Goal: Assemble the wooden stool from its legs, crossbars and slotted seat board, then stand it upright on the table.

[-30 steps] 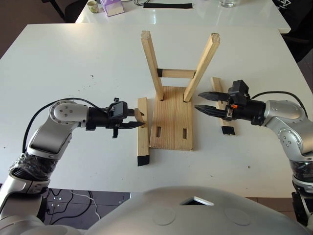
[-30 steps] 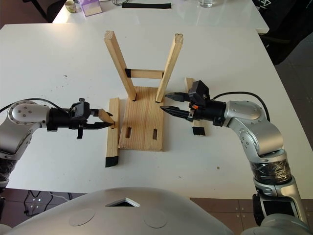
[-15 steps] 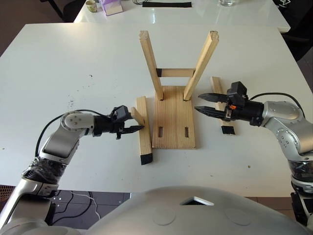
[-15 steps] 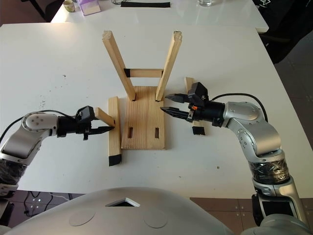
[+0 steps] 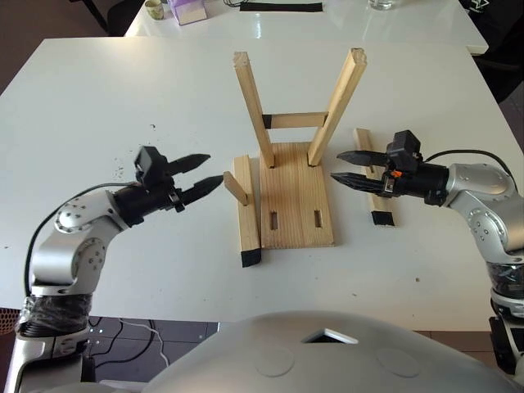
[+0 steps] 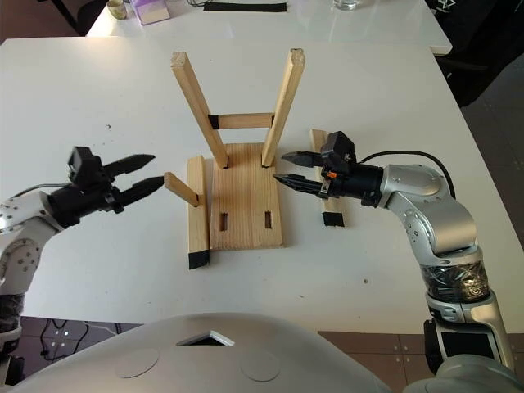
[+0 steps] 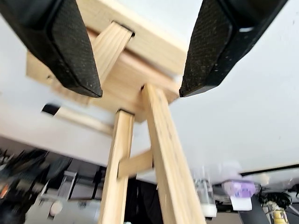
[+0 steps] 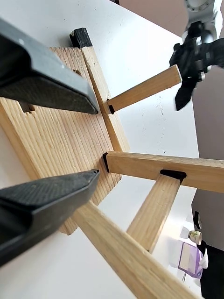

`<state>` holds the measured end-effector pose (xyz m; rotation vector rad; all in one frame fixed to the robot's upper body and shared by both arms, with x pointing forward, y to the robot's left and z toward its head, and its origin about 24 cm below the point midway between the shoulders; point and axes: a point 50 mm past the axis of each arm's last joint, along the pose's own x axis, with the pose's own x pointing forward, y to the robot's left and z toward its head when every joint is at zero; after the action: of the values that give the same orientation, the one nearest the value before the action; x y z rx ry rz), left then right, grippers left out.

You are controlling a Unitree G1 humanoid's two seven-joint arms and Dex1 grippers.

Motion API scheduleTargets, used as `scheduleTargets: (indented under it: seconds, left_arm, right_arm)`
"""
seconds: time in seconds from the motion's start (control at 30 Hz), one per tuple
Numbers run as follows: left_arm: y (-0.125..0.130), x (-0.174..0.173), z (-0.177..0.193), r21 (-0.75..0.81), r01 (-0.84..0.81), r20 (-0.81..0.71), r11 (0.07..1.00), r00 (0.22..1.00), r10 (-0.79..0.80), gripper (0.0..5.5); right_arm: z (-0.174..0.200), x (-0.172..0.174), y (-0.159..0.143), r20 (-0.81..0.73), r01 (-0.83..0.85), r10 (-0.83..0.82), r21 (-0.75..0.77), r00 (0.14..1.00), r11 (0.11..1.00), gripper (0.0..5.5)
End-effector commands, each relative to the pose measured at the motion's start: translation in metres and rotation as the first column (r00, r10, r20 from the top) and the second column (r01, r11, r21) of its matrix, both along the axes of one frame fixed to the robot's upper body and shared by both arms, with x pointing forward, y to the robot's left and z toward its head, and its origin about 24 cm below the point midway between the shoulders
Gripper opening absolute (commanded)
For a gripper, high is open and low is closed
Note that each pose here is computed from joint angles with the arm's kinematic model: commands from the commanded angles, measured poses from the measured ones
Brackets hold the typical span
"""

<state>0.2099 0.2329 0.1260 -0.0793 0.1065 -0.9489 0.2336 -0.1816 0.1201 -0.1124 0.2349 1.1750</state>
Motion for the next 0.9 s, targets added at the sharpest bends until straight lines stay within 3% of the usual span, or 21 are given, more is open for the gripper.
scheduleTargets:
  seconds: [0.03,0.23,0.43,0.53,0.67,0.73,0.8,0.9]
  left_arm:
    - [-0.006,0.000,0.039,-0.206,0.049,0.068,0.977,0.997,-0.035,3.07]
    - [-0.025,0.014,0.080,-0.387,0.038,0.150,0.921,0.988,0.022,3.07]
    - [-0.044,0.020,0.103,-0.405,0.090,0.211,0.910,0.977,-0.003,3.07]
    - [-0.055,0.021,0.081,-0.324,0.096,0.140,0.941,0.989,-0.052,3.07]
    - [-0.067,0.018,-0.013,-0.077,0.077,-0.109,0.994,0.990,-0.085,3.07]
    - [-0.072,0.011,-0.040,-0.033,0.091,-0.165,0.995,0.982,-0.095,3.07]
    - [-0.074,0.013,-0.041,-0.051,0.085,-0.149,0.995,0.985,-0.092,3.07]
    - [-0.069,0.026,-0.009,-0.132,0.058,-0.044,0.990,0.997,-0.064,3.07]
  right_arm:
    - [0.006,0.003,-0.001,0.017,0.009,-0.009,-0.001,1.000,1.000,2.18]
    - [0.008,0.005,0.001,0.021,-0.009,0.009,-0.004,1.000,1.000,2.18]
    - [0.009,0.006,0.002,0.025,-0.014,0.014,-0.003,1.000,1.000,2.18]
    - [0.007,0.005,0.003,0.021,-0.016,0.016,-0.001,1.000,1.000,2.18]
    - [0.000,0.003,0.004,0.011,0.003,-0.003,-0.005,1.000,1.000,2.18]
    - [-0.003,0.004,0.004,0.009,0.008,-0.008,-0.014,1.000,1.000,2.18]
    - [-0.002,0.005,0.004,0.010,0.006,-0.006,-0.015,1.000,1.000,2.18]
    - [-0.001,0.005,0.003,0.012,0.010,-0.010,-0.013,1.000,1.000,2.18]
